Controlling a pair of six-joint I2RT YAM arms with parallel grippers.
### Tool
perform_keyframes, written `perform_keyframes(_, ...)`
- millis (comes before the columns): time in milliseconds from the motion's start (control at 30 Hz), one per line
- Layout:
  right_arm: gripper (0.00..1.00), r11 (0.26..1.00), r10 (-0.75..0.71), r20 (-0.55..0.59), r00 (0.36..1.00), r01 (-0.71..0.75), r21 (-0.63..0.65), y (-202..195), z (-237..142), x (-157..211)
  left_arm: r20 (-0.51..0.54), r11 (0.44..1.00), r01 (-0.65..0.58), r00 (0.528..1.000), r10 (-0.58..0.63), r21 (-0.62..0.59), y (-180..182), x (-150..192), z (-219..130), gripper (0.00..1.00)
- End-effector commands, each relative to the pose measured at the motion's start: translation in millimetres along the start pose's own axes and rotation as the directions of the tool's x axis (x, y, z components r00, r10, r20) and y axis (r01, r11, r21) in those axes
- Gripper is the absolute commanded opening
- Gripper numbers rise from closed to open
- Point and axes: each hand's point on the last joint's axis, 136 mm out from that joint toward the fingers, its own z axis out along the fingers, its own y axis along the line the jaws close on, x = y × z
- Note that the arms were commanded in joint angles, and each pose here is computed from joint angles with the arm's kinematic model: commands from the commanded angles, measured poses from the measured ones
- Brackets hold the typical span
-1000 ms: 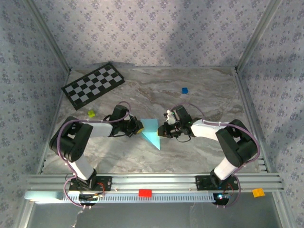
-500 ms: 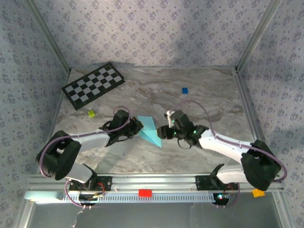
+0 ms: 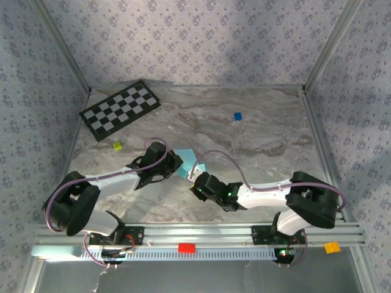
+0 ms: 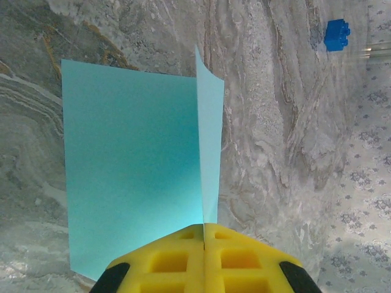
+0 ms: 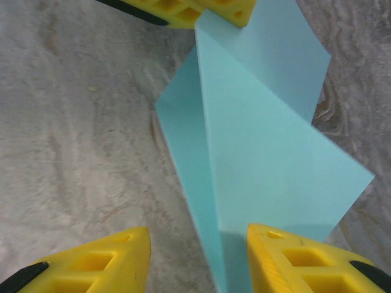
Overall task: Fold a paper plane with a square sheet of paper (pick it up from the middle)
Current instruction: Fourth fold the wing at the center of the table.
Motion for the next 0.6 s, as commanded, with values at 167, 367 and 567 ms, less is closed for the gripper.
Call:
perform_keyframes(167,0.41,0.995,-0.058,0.023,0.998,0.056,0.085,-13,17,-14,-0.058,1.0,-0.028,0.998,0.029,0.005,-13,6,8,0.04)
perform_keyframes(367,0.33,0.995,-0.043,-0.003,0.999,0.043,0.085,-15,20,-6,-0.067,0.999,-0.033,0.997,0.033,-0.003,-14,6,13,0.04)
perform_keyframes(567,0.29,0.997,-0.022,-0.017,1.0,0.024,0.073,-13,23,0,-0.07,0.999,-0.033,0.997,0.032,-0.008,-14,6,13,0.04)
